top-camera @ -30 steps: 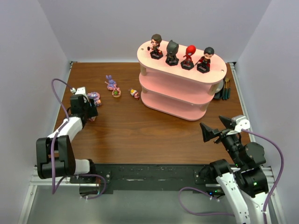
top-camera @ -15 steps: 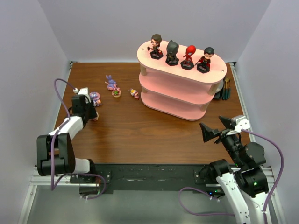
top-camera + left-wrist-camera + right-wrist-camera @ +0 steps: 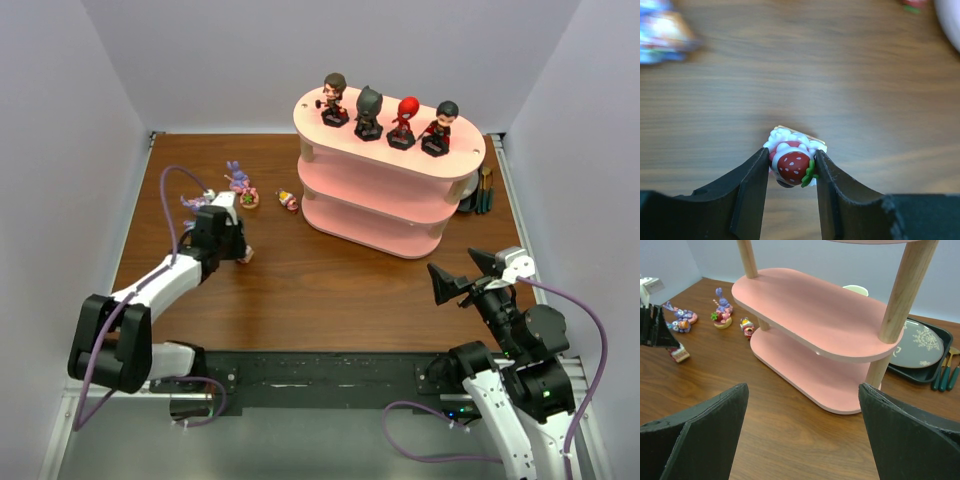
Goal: Place and organize the plastic toys onto the shelf
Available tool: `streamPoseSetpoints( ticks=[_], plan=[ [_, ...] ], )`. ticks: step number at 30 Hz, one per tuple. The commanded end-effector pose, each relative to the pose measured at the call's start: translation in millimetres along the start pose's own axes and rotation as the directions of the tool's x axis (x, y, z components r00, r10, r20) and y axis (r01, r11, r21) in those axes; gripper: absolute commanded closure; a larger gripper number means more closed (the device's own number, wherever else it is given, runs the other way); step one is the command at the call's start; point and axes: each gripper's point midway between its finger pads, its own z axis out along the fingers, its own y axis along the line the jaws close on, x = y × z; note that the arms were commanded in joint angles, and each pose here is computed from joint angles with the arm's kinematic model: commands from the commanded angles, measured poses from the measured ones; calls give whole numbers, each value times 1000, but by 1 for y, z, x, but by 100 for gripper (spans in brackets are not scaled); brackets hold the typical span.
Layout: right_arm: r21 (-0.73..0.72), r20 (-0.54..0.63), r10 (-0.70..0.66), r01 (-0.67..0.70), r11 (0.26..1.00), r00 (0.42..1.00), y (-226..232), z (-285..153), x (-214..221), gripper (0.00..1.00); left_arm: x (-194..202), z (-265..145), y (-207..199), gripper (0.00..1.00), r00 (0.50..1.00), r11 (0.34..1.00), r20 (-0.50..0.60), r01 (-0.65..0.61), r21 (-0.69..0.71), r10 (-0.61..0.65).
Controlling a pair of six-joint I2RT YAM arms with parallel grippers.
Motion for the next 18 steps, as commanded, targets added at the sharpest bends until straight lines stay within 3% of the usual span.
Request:
streamPoseSetpoints(
  ticks=[1,2,4,11,15,18],
  plan=[
    [-2,13,-7,8,1000,1000,0,4,-2,6,18,-1,-51,97,995,992,1,98,77,-98],
    [0,9,-9,9,1000,1000,-1,5,-1,6,26,-3,-57,98,989,987,-11,145,75,-144],
    [-9,3,-7,7,1000,1000,1,5,-1,6,25,-14,-77,100,993,990,37,112,85,-116],
    [-78,-1,-16,16,997,1000,12,10,1,5,-21,-60,-154,100,988,978,139,38,203,-68],
    [-216,-45,0,-10,976,999,36,18,5,5,-34,-81,-181,100,993,976,106,29,214,-53],
    [-291,-141,65,-105,951,988,52,30,15,6,-38,-95,-199,100,996,976,81,17,217,-35]
  ],
)
